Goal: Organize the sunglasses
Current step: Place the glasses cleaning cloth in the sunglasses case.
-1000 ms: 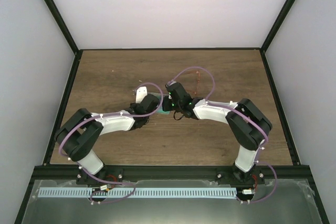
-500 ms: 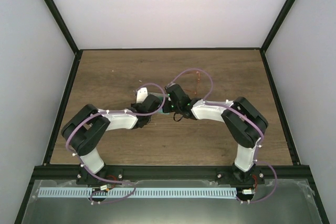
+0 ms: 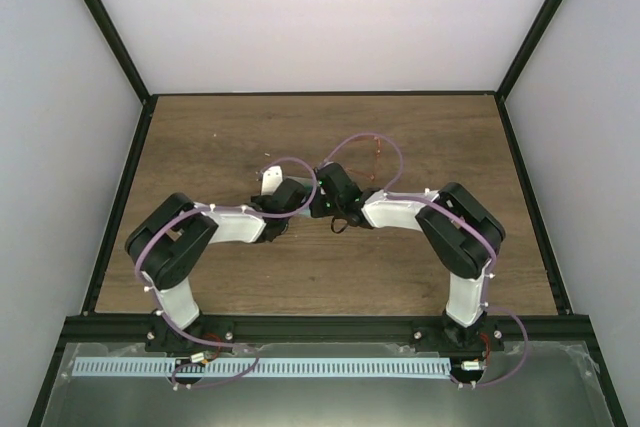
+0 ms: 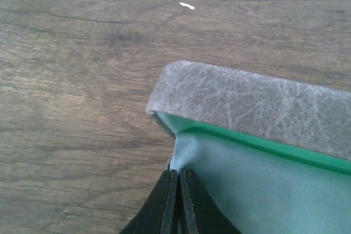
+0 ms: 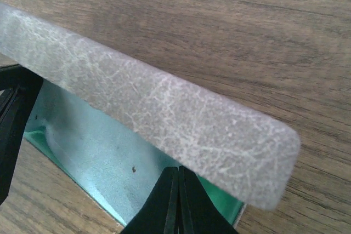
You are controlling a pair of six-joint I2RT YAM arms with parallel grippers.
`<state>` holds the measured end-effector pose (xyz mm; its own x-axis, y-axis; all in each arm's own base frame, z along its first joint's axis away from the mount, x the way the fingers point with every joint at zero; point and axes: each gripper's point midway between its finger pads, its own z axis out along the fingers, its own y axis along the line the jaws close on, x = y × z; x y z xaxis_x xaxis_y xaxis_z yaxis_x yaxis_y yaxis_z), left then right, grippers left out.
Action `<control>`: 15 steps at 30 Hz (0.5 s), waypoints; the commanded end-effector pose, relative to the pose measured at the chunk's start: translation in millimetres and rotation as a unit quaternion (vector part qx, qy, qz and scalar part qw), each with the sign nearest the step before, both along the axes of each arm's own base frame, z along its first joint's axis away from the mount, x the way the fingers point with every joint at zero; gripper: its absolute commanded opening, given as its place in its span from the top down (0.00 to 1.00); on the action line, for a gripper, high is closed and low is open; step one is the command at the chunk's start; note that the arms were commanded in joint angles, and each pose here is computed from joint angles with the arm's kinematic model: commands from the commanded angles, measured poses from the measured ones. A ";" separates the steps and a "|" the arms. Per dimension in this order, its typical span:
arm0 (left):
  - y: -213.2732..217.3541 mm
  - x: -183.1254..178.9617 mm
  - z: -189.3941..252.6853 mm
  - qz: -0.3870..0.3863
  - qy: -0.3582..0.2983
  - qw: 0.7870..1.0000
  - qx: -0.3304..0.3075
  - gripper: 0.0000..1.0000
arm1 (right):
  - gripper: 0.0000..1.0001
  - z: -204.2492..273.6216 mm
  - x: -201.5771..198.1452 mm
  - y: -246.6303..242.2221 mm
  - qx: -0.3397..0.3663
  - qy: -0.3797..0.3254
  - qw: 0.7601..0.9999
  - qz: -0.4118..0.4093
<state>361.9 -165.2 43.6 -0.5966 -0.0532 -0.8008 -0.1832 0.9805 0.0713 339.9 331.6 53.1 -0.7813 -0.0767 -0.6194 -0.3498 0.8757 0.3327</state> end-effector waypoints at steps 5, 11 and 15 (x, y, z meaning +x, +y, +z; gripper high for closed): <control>-5.3 10.6 -2.5 -0.001 0.002 1.000 -0.003 0.96 | 0.99 4.5 7.9 8.7 -0.003 -0.014 1.000 0.003; -2.1 8.9 -1.3 0.003 0.005 1.000 0.003 0.96 | 0.99 4.2 7.7 8.4 -0.005 -0.014 1.000 0.003; 0.2 6.8 -1.9 0.005 0.010 1.000 0.005 0.96 | 0.99 8.1 6.8 8.4 -0.002 -0.016 1.000 0.004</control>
<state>365.3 -167.0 37.4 -0.6159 -0.0446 -0.7866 -0.1758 0.9810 0.0821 339.3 330.2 43.9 -0.7876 -0.0920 -0.6092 -0.3490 0.8815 0.3181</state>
